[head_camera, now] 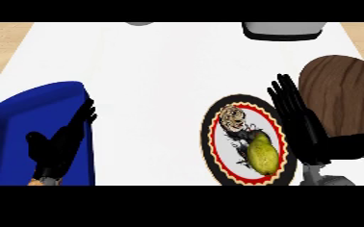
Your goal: Pick the cupcake from the plate and place it in the bowl
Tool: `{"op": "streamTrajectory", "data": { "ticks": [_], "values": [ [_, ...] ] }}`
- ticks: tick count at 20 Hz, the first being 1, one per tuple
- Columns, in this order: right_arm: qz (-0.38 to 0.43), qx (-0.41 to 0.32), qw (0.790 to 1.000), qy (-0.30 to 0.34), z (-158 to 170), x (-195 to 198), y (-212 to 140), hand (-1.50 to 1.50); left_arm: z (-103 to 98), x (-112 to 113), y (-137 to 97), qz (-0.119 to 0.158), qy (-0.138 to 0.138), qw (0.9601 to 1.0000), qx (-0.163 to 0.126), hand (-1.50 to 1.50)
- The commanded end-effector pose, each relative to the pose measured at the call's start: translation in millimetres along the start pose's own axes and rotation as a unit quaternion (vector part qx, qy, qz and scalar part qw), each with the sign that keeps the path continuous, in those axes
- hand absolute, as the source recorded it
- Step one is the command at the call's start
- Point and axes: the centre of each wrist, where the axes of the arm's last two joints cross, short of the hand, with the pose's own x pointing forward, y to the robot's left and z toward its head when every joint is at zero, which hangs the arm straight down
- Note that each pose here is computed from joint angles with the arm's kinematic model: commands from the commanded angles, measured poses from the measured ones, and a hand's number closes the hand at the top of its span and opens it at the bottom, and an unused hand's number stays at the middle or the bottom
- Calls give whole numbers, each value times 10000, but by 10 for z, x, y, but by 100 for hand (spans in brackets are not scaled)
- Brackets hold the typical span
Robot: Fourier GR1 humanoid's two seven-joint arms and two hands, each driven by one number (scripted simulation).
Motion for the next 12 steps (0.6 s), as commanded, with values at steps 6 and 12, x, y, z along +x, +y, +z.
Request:
{"op": "streamTrajectory", "data": {
  "ticks": [6,12],
  "values": [
    [2597,-1949,9446,-470,150,242,-243,150,-203,478,-364,615,-1075,9906,-574,0],
    [2781,-3374,8968,-673,389,-190,316,-150,-297,454,-527,906,-964,9878,-822,0]
  ]
}}
